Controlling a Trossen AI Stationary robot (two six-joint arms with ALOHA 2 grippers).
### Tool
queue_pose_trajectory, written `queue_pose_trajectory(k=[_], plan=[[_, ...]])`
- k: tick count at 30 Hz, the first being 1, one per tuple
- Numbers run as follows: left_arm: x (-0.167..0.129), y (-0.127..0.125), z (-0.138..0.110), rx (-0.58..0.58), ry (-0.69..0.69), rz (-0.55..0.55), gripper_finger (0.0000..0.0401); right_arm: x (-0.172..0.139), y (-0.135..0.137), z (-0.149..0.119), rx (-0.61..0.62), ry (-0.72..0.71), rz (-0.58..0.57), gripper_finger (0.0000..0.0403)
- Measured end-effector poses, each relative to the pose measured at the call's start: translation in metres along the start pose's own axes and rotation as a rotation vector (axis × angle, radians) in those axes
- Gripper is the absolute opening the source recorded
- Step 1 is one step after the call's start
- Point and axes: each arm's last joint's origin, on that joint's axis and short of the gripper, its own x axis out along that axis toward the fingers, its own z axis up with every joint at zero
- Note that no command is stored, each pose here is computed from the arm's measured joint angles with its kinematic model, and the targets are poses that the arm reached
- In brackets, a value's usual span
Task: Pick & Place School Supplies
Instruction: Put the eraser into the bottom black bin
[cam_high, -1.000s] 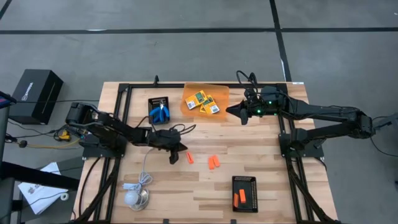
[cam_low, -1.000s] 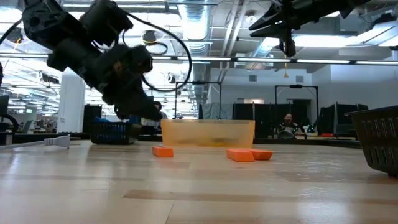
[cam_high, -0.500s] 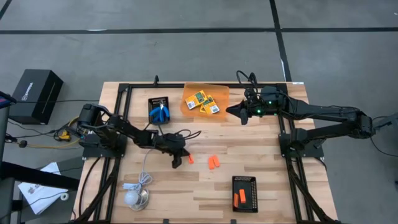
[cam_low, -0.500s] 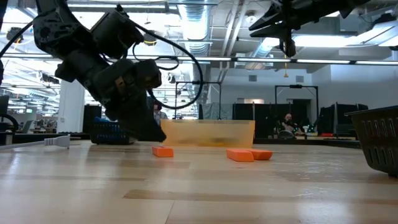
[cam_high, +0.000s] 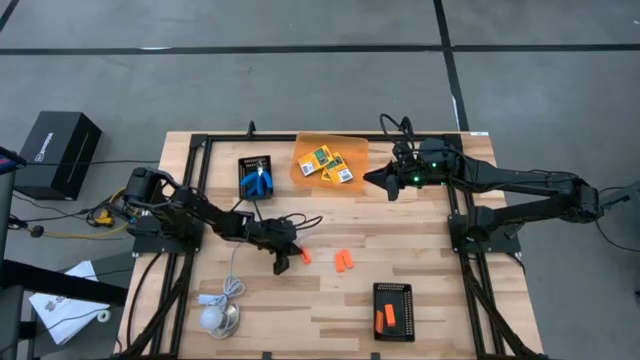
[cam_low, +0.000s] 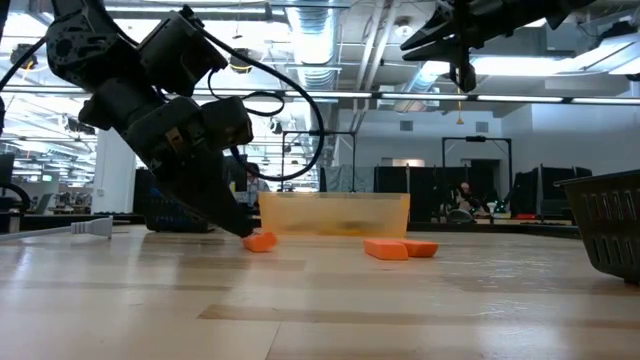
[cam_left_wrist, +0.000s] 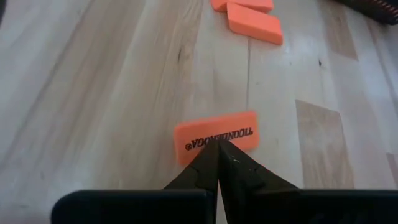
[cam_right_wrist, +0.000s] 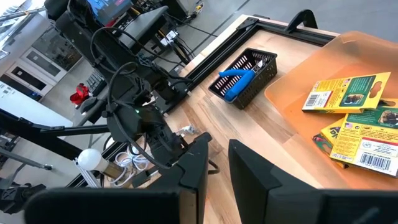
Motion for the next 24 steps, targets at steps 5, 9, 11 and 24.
queue_pose_trajectory(k=[5,9,11,24], plan=[[-0.002,0.003,-0.011,-0.05,0.037,0.0,0.0,0.0,0.0,0.0,0.0,0.0,0.0,0.0057],[-0.003,0.004,-0.018,-0.067,0.052,0.004,0.0,0.0,0.0,0.0,0.0,0.0,0.0,0.0057],[-0.004,0.004,-0.019,-0.066,0.058,0.003,0.0,0.0,0.0,0.0,0.0,0.001,0.0,0.0057],[-0.016,-0.002,-0.006,-0.092,-0.044,0.003,0.0,0.0,0.0,0.0,0.0,0.001,0.001,0.0057]])
